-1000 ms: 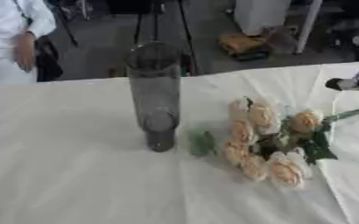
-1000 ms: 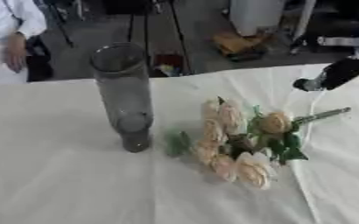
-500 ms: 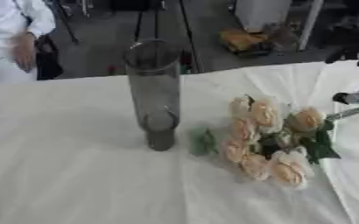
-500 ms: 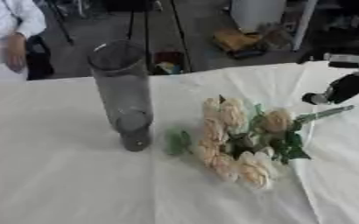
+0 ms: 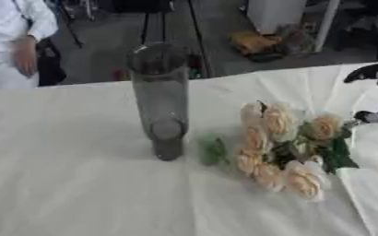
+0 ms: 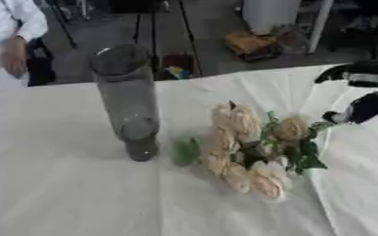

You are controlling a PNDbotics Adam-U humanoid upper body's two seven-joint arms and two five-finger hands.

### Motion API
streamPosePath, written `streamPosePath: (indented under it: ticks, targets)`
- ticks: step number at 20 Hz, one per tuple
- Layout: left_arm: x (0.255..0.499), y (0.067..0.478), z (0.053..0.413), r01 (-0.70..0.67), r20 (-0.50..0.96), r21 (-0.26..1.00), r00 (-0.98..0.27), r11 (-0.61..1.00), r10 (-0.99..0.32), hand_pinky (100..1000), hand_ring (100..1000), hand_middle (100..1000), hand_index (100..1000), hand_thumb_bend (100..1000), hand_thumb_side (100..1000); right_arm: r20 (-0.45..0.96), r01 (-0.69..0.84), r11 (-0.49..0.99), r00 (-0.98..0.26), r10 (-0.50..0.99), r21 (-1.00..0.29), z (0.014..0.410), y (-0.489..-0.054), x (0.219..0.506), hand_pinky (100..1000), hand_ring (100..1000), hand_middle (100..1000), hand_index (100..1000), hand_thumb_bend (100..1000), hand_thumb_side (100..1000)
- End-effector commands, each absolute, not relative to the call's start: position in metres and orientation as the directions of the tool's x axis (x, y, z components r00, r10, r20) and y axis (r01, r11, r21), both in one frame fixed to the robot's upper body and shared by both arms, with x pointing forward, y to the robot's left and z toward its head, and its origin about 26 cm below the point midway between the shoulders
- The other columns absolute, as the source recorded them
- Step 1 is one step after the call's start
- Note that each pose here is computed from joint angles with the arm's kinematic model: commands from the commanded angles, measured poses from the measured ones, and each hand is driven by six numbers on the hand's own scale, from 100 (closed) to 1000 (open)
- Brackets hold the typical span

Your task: Arrange flowers into the vase.

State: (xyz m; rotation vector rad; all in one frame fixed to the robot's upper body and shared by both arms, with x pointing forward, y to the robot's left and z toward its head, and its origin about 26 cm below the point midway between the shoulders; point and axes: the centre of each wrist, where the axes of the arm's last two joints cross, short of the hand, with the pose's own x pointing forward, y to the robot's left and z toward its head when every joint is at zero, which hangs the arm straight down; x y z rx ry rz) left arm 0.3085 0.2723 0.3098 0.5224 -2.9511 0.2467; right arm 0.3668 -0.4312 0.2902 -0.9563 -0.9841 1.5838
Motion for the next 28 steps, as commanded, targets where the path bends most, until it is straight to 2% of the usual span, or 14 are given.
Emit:
streamPosePath:
  ticks: [1,11,28]
  targets:
    - [0.304,0.274,0.319,-0.352,0.127,-0.143,-0.934,0.925,-0.335,872,949,921,967,106,1000,-0.147,-0.31,-0.194,-0.168,0.975,-0.931,0.31,-0.441,0.357,876,1000,1000,1000,356,363]
    - [0.305,0.274,0.319,-0.352,0.128,-0.149,-0.933,0.924,-0.335,873,949,921,967,104,1000,-0.119,-0.334,-0.18,-0.195,0.974,-0.925,0.303,-0.438,0.349,875,1000,1000,1000,352,354]
    - [0.305,0.273,0.319,-0.343,0.132,-0.167,-0.937,0.924,-0.324,872,948,921,967,102,1000,-0.115,-0.393,-0.194,-0.215,0.97,-0.899,0.28,-0.429,0.364,874,1000,1000,1000,357,340]
